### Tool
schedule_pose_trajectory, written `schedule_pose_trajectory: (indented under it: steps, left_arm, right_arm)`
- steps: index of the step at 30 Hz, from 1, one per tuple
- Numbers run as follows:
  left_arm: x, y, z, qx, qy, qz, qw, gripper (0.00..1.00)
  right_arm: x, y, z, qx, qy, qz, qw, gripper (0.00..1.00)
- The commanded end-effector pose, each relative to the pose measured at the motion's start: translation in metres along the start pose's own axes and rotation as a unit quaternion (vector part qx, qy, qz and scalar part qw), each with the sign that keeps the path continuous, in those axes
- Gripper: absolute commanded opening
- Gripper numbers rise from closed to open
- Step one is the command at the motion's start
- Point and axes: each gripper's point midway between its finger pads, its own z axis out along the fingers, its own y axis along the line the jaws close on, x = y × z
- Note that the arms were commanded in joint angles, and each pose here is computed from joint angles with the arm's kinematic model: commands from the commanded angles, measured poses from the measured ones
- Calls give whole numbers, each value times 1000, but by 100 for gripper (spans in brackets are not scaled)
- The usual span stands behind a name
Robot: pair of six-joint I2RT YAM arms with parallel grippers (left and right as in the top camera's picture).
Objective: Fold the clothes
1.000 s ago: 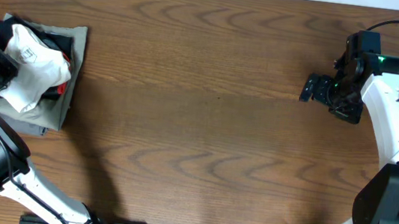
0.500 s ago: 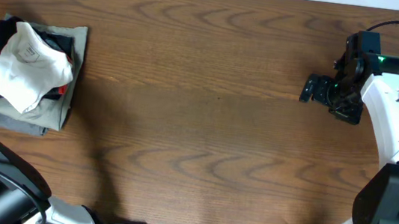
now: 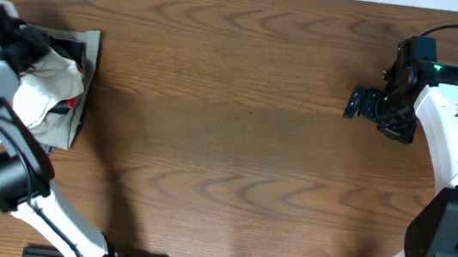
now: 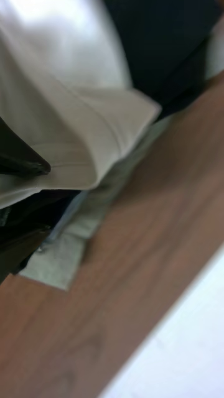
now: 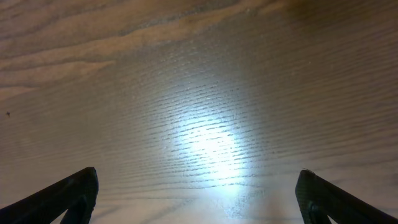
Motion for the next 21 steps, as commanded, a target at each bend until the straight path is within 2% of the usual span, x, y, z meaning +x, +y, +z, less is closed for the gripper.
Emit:
schedule_pose_trajectory:
  steps: [1,5,9,15,21]
  left_arm:
    - [27,4,24,-10,34,-6,999,28]
    - [40,-2,32,-5,53,-7,999,28]
    - [23,-19,16,21,35,1,999,28]
    - [-15,-63,-45,61,1,18,998,29]
    - [-14,-91,-111,57,15,12,998,29]
  right_arm:
    - [1,2,-2,-4,1,-7,1000,99]
    - [1,2,-2,-4,1,-7,1000,99]
    - [0,2,-2,-4,0,-7,1000,99]
    - [0,2,-2,-4,0,-7,1000,99]
    - [-2,3,-2,-6,-5,-8,1000,99]
